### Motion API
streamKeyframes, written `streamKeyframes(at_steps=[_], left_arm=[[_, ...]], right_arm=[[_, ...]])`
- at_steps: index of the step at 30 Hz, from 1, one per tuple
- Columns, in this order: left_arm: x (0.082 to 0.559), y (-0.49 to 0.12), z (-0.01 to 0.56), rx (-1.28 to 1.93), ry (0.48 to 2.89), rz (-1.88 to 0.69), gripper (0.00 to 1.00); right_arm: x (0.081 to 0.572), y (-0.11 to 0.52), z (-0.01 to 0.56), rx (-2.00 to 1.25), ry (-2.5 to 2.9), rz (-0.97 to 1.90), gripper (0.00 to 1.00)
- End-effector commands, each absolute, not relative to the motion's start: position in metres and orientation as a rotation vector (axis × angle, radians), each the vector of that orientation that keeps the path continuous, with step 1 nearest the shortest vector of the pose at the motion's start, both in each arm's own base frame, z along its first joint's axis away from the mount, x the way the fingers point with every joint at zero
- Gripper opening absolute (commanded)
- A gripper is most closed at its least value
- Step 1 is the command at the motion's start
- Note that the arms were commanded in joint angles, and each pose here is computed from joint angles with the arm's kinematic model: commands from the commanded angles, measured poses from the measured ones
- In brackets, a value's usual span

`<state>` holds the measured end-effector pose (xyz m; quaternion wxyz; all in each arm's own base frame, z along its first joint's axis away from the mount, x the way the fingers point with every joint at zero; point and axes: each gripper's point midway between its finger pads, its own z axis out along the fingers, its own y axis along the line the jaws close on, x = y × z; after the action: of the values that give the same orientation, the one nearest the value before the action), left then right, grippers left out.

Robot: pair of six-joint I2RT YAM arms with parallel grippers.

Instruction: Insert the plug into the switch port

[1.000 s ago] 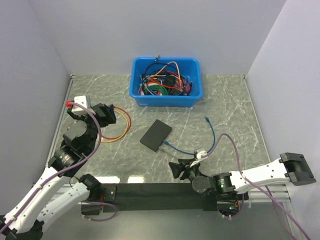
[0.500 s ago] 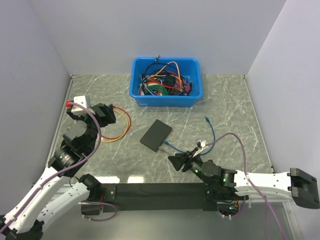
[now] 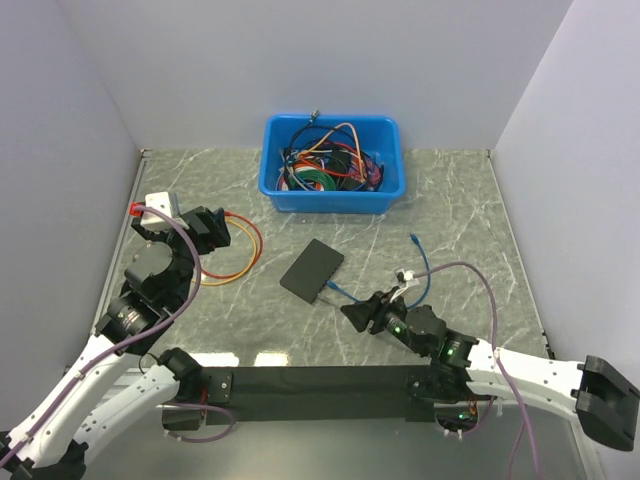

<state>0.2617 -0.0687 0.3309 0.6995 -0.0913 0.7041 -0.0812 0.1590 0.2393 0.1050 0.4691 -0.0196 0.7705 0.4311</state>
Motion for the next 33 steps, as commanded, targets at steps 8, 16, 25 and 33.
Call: streamKeyframes(at_steps=[8, 16, 25, 33], left_arm=[[0.258, -0.061, 0.35, -0.248, 1.515, -0.186, 0.97], [0.259, -0.061, 0.349, -0.247, 1.517, -0.185, 0.97], [0.259, -0.06, 0.349, -0.248, 1.518, -0.182, 0.97], [0.258, -0.059, 0.349, -0.255, 1.516, -0.176, 0.97]], right_arm=[[0.177, 0.221, 0.104, 0.047, 1.921, 1.12, 0.63], [0.183, 0.21, 0.102, 0.108, 1.913, 1.137, 0.64], [0.183, 0.209, 0.107, 0.096, 1.888, 1.144, 0.64], [0.182, 0.208, 0.115, 0.089, 1.854, 1.157, 0.64]])
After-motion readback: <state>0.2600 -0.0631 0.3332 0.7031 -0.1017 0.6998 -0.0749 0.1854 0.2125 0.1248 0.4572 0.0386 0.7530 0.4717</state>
